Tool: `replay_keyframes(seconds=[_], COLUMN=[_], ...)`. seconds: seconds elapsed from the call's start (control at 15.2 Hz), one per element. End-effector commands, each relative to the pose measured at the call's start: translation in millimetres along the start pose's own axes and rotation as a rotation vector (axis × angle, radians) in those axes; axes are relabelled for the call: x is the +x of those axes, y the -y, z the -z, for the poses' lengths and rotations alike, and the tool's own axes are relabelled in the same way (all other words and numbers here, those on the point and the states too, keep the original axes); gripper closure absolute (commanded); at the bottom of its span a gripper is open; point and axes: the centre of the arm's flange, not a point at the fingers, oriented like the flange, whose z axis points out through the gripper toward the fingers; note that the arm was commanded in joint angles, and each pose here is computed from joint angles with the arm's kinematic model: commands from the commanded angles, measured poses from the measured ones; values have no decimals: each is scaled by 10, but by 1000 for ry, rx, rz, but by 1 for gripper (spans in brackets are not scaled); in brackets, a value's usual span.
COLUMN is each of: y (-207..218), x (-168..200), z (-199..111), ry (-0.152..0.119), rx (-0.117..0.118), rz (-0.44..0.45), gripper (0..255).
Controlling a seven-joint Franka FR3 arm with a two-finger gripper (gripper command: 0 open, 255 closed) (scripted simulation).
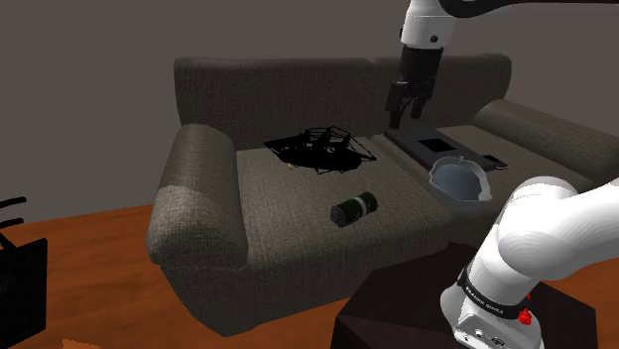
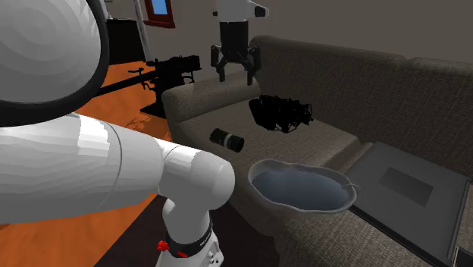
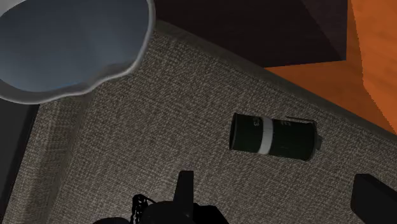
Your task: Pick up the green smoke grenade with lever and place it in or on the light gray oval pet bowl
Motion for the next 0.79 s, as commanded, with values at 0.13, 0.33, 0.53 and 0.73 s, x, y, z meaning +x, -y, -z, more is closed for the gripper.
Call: replay_keyframes(seconds=[0.13, 0.33, 0.53, 0.73], y=[54, 150, 261, 381], x=[65, 151, 219, 268], z=[-246, -614, -982, -1350], ry=[-12, -31, -49, -68], rx=[-7, -16, -26, -36], rz=[155, 386, 618, 850], gripper=[0, 0, 0, 0])
